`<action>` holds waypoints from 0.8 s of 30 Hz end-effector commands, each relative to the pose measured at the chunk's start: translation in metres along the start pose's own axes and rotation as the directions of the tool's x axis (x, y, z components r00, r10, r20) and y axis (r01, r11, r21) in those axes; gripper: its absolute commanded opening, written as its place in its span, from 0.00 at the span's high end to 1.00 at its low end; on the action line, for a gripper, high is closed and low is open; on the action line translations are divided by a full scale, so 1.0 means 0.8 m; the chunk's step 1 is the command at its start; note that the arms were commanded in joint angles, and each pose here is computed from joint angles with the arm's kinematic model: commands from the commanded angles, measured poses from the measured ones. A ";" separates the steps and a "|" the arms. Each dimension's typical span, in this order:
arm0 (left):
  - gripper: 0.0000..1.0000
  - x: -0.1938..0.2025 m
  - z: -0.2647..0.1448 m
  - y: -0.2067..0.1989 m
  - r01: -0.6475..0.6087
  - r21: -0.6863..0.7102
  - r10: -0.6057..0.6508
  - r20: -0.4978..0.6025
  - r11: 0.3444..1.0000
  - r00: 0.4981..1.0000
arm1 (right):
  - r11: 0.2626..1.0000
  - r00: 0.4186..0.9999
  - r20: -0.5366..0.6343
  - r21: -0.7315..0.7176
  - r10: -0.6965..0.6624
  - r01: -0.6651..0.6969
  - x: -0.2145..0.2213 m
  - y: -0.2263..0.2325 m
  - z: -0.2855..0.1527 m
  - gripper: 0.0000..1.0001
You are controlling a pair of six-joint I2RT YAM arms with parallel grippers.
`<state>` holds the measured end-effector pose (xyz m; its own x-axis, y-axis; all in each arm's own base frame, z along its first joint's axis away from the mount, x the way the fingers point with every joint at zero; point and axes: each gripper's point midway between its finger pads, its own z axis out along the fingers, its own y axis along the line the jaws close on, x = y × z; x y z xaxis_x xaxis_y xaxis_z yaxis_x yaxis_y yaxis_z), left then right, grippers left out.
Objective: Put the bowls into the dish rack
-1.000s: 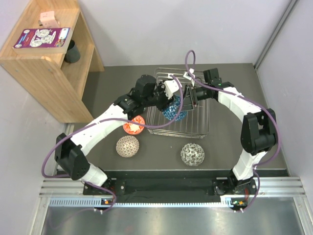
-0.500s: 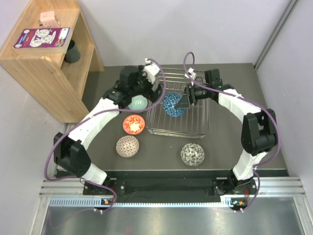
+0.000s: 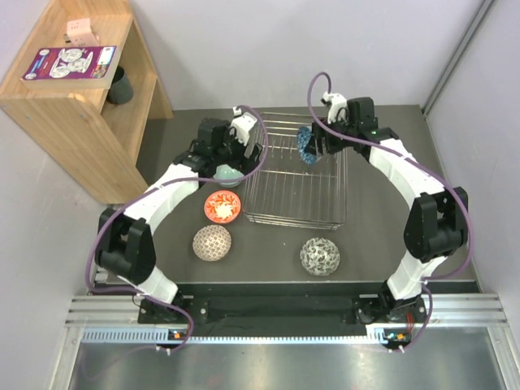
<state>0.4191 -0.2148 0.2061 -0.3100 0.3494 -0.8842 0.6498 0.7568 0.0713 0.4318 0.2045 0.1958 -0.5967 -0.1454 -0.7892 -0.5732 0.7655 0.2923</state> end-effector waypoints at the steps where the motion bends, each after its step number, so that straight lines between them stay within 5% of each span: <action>1: 0.01 -0.001 0.023 0.010 -0.019 -0.023 0.020 0.023 1.000 1.000 | 0.958 0.975 0.173 0.275 -0.137 0.086 -0.093 -0.036 -0.062 1.00; 16: 0.01 0.017 0.074 0.043 -0.033 -0.102 0.026 -0.072 0.994 0.997 | 0.836 0.971 0.156 0.545 -0.183 0.070 -0.107 -0.094 -0.081 1.00; 21: 0.31 0.034 0.077 0.036 -0.032 -0.076 0.023 -0.111 0.997 0.994 | 0.811 0.969 0.159 0.581 -0.190 0.064 -0.113 -0.099 -0.082 1.00; 24: 0.38 0.044 0.078 0.032 -0.025 -0.063 0.017 -0.132 0.998 0.991 | 0.786 0.971 0.145 0.615 -0.190 0.063 -0.109 -0.101 -0.078 1.00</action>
<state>0.4638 -0.2126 0.1416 -0.4054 0.4309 -0.8062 0.6028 0.7890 0.1186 0.4774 0.1152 0.2201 -0.5197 -0.2127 -0.8274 -0.2193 0.9693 -0.1114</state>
